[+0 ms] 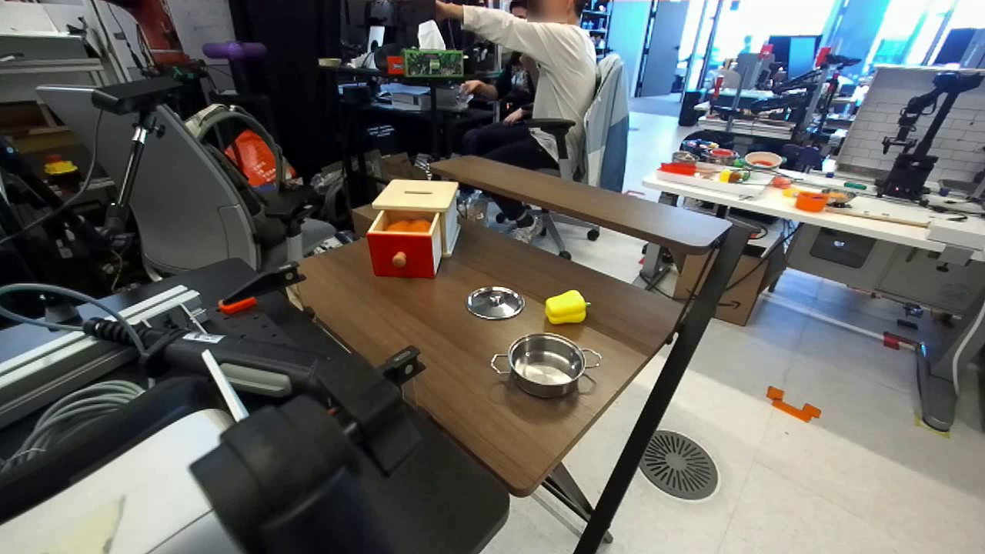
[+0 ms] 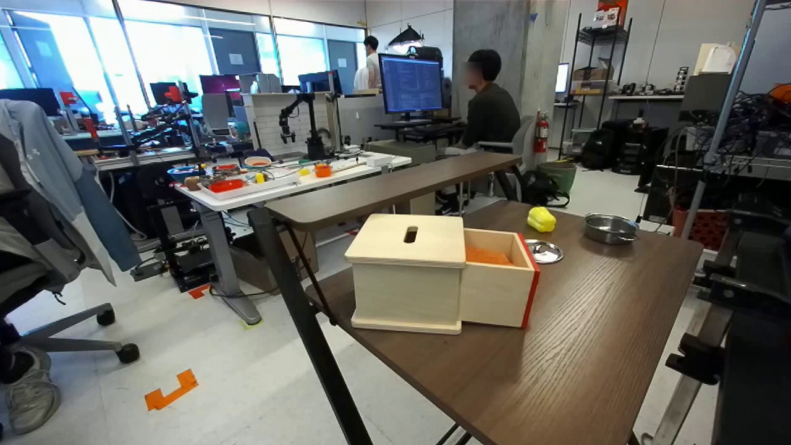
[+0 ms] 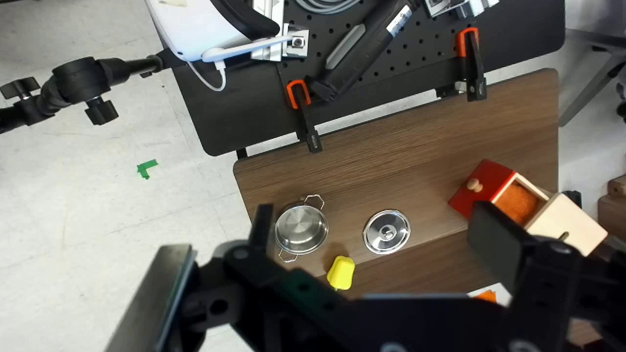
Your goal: Move the yellow pepper to the front left
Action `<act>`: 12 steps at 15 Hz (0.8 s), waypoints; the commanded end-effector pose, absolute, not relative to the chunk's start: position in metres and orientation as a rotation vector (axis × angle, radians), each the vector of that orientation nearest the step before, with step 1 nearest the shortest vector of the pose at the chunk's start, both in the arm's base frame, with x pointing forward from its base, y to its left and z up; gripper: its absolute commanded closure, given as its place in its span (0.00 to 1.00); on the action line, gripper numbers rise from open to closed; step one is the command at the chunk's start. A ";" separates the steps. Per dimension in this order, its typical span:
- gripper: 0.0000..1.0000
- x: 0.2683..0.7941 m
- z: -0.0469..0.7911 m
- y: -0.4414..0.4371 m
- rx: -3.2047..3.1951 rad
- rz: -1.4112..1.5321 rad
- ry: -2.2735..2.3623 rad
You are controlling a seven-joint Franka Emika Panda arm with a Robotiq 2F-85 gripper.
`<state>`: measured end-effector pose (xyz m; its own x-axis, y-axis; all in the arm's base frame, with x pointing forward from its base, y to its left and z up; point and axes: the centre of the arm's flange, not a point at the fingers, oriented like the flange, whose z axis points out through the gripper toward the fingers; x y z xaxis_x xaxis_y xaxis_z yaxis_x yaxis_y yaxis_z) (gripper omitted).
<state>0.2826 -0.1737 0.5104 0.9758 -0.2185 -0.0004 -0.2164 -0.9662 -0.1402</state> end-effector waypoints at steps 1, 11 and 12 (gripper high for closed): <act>0.00 0.298 0.495 -0.166 -2.971 0.026 0.372; 0.00 0.440 0.386 -0.091 -2.944 0.024 0.678; 0.00 0.459 0.373 -0.084 -2.945 0.015 0.728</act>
